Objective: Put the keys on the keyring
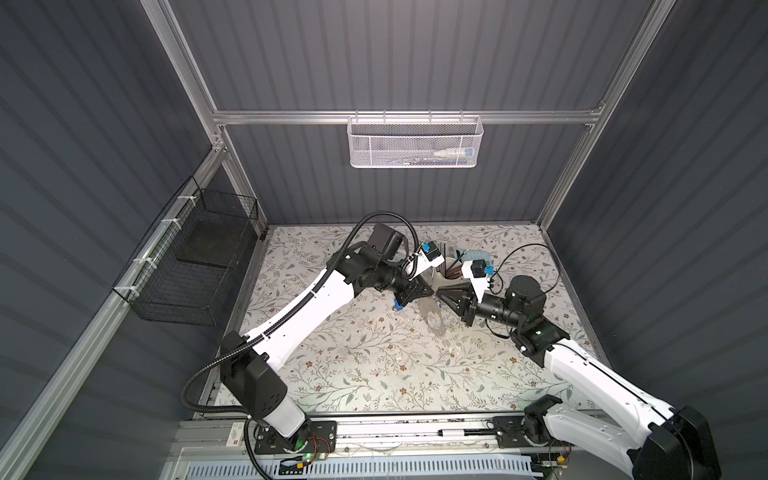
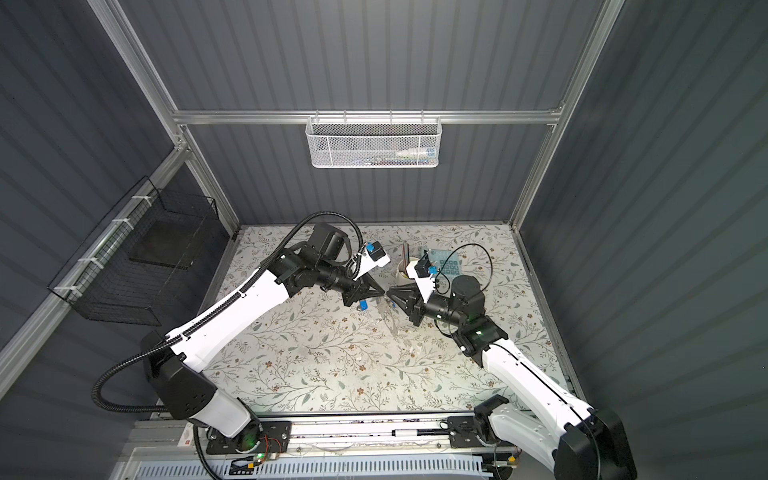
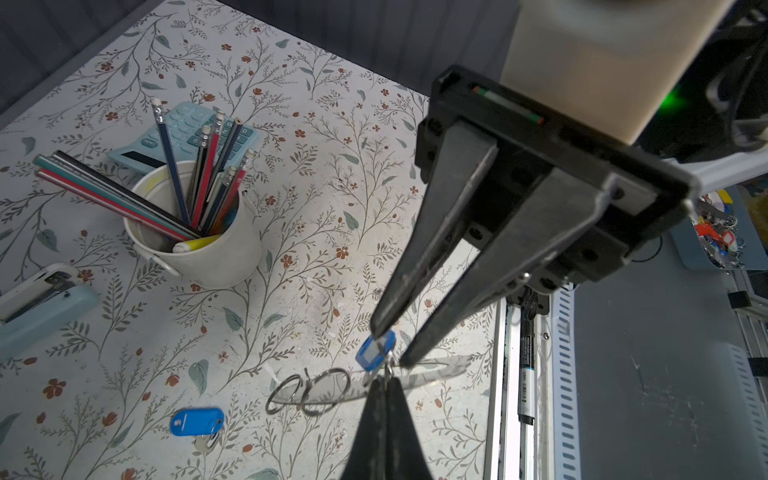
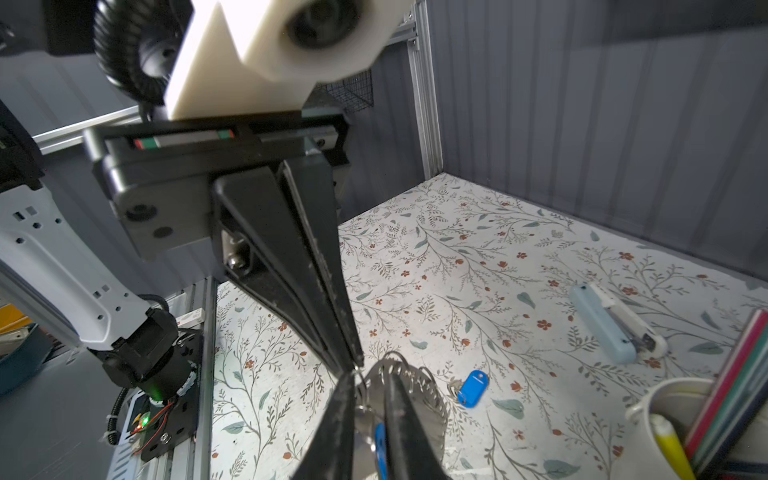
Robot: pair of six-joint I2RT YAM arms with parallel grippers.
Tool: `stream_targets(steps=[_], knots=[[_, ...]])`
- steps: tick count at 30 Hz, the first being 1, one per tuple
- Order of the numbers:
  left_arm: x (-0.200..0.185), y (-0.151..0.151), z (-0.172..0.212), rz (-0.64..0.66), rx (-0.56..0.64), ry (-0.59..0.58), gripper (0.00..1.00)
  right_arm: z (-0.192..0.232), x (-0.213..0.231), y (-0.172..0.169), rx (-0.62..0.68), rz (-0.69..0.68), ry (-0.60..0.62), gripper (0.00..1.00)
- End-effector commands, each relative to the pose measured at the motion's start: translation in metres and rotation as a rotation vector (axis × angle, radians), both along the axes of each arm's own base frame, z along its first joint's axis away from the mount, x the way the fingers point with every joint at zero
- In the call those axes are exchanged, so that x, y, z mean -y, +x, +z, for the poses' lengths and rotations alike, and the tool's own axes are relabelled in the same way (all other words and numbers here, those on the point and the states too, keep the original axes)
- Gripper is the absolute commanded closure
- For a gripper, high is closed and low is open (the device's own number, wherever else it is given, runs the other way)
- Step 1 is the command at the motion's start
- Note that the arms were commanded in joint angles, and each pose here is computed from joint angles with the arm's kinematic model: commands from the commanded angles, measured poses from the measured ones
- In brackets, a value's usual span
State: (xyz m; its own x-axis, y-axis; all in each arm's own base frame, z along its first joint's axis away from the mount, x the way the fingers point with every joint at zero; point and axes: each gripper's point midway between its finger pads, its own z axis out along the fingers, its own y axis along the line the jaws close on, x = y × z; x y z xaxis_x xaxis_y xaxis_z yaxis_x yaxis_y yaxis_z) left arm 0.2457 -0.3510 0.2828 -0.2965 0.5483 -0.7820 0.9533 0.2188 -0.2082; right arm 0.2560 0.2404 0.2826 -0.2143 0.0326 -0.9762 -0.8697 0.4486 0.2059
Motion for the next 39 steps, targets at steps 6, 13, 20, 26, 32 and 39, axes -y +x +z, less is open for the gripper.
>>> stream_targets(steps=[6, 13, 20, 26, 32, 39], knots=[[0.001, -0.002, 0.030, 0.067, 0.077, -0.199, 1.00, 0.018, 0.023, 0.015, 0.029, -0.155, 0.072, 0.62], [-0.002, -0.005, 0.042, 0.111, 0.123, -0.347, 1.00, 0.017, 0.026, 0.014, -0.021, -0.166, 0.101, 0.53], [-0.003, -0.003, 0.052, 0.145, 0.134, -0.473, 1.00, 0.007, 0.022, 0.009, -0.077, -0.127, 0.092, 0.49], [-0.002, -0.001, 0.054, 0.171, 0.119, -0.533, 1.00, 0.003, 0.016, 0.003, -0.099, -0.077, 0.091, 0.46], [0.000, 0.001, 0.054, 0.187, 0.084, -0.600, 1.00, 0.002, 0.010, 0.006, -0.117, -0.048, 0.087, 0.45], [0.003, 0.000, 0.049, 0.208, 0.046, -0.644, 1.00, 0.006, 0.004, 0.006, -0.113, -0.017, 0.097, 0.46]])
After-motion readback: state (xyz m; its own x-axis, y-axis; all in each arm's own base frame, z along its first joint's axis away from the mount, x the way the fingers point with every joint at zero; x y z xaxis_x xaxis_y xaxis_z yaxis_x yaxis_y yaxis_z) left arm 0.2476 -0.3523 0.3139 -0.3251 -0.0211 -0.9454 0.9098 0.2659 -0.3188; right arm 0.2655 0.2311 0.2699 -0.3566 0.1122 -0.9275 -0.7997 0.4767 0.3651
